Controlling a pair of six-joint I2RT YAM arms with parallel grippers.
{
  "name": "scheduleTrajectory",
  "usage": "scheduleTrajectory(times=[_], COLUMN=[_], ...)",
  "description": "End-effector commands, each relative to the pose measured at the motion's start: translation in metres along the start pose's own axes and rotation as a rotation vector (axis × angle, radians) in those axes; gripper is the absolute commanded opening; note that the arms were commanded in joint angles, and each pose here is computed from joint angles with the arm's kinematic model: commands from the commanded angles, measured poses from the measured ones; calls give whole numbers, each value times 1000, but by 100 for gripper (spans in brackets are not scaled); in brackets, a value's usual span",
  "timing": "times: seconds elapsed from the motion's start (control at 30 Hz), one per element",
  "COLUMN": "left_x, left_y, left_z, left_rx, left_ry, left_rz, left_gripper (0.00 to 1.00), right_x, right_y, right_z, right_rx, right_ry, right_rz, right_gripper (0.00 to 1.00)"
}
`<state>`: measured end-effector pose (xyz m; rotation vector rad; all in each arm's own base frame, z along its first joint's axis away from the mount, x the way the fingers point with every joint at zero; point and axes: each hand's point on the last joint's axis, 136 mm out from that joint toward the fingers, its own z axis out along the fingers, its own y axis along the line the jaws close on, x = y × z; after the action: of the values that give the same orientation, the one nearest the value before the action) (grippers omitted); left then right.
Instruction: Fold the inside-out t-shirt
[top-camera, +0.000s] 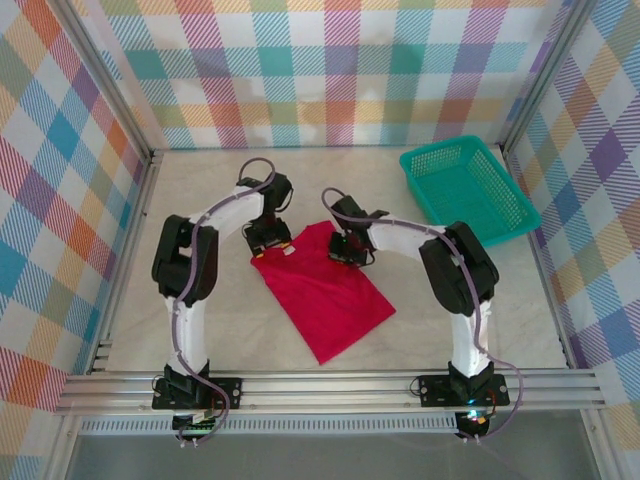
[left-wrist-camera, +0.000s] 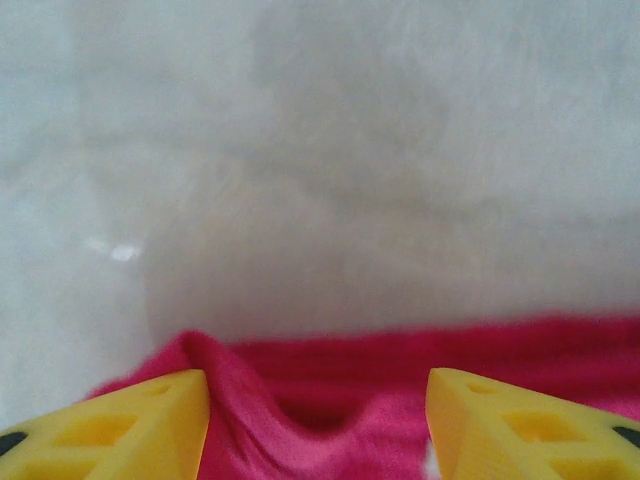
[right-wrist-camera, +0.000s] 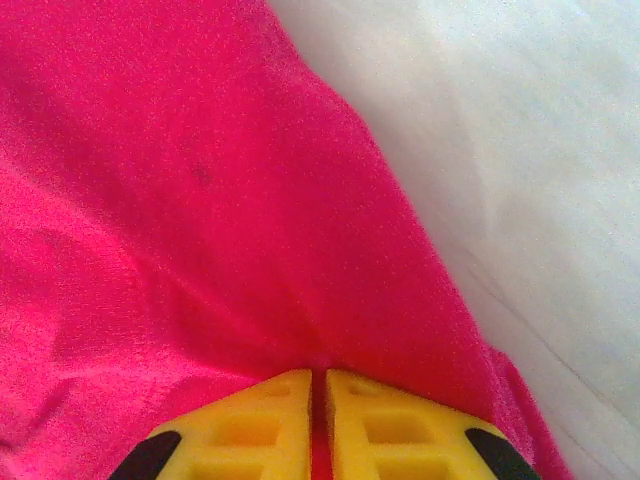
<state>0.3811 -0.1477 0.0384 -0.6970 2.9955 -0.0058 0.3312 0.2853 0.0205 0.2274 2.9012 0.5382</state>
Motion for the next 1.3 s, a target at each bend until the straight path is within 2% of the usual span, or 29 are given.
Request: scheduleTrajectory(times=[0.0,0.13,0.23,0.33,0.4,0.57,0.67,0.87,1.03,1.27], left_x=[-19,-37,-52,-56,-51,-30,-18,15,48,80], left_y=[-24,-42,-48,-50,-48,-18,0,33,51,32], left_z=[5,-2,-37,-77,-99,-110,-107,-95,-60,-19], left_rx=[55,71,100,166,215,287,337,306,288,439], left_ry=[-10,-25,-73,-143,-178,-201,-175,-137,-38,107], left_rz=[17,56,88,146,187,165,126,122,115,43], left_gripper=[59,60,61,65,68,85,85,82,74,58], right_x=[59,71,48,24,8,-14,-17,-13,-5,-6], right_y=[-29,-16,-10,-6,-4,2,6,-10,-14,-23], right_z=[-2,-31,-59,-72,-68,-46,-30,-11,-4,-3], right_rx=[77,37,54,52,41,70,76,150,141,146], right_ry=[98,32,-66,-135,-143,-102,-64,-20,5,9], right_rz=[73,40,-50,-151,-217,-305,-329,-321,-324,-270], right_gripper=[15,23,42,63,67,70,70,71,73,73])
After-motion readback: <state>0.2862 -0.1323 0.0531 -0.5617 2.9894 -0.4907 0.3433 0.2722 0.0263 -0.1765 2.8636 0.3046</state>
